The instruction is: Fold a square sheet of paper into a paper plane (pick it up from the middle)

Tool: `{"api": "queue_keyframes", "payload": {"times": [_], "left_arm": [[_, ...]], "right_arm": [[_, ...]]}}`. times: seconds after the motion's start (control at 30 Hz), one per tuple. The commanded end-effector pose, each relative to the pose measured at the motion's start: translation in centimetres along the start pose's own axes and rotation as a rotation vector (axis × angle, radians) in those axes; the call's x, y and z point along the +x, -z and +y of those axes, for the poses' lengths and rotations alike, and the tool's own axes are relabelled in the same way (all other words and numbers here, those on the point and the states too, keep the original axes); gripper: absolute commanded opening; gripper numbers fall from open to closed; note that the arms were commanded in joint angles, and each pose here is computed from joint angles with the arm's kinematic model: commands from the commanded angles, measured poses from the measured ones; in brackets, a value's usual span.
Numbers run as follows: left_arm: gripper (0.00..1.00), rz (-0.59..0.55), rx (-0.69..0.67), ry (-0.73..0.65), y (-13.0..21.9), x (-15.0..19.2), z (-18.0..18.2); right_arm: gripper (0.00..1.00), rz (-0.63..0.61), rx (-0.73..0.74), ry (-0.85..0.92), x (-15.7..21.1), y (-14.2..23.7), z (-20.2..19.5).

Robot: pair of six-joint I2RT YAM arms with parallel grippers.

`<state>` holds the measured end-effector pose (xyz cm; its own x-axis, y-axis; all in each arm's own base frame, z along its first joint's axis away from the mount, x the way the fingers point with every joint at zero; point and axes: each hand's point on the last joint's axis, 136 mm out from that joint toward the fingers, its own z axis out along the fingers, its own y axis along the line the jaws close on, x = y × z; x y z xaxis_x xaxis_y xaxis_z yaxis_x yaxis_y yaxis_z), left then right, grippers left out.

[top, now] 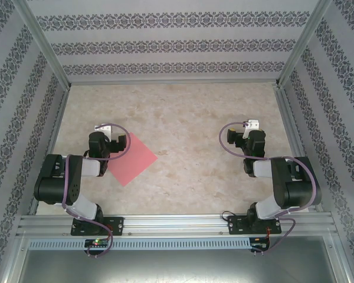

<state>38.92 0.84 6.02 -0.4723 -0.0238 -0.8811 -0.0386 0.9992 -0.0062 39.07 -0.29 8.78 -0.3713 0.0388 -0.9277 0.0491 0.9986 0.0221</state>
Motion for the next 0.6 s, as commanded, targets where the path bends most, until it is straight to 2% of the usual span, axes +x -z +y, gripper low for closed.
{"api": "queue_keyframes", "payload": {"times": [0.0, 0.57], "left_arm": [[1.0, -0.081, 0.016, -0.017, 0.11, -2.38, -0.31], [1.0, -0.081, 0.012, -0.016, 0.1, -2.36, -0.22]], "right_arm": [[0.98, -0.059, -0.016, 0.009, -1.79, 0.1, 0.27], [0.98, -0.059, -0.019, 0.003, -1.82, 0.1, 0.23]]}}
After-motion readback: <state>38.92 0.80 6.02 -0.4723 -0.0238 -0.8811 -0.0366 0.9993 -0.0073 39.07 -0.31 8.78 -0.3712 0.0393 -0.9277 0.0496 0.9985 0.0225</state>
